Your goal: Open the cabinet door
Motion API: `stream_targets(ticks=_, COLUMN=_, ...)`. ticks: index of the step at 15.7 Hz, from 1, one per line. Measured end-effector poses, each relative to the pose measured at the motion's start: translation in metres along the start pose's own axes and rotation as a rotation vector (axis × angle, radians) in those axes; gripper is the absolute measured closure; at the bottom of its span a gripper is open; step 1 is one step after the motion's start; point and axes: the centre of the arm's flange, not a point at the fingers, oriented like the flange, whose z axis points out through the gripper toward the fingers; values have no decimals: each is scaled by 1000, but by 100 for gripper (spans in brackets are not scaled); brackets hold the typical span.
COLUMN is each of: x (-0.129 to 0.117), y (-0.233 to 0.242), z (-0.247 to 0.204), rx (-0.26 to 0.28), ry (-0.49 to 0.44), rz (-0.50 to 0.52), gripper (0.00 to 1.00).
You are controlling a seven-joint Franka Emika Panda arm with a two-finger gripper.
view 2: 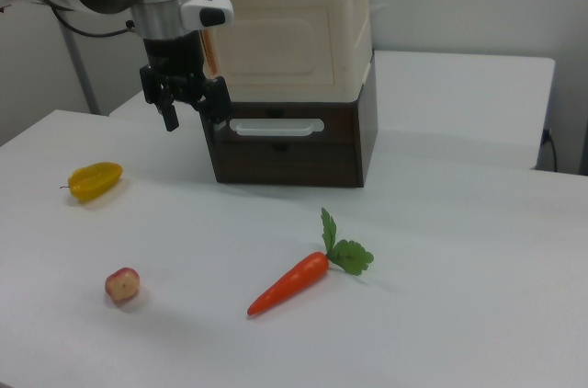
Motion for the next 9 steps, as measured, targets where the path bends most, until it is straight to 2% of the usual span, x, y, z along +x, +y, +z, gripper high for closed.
stream_targets(ticks=9, x=0, y=3, z=0, rx=0, ry=0, rz=-21, gripper=0)
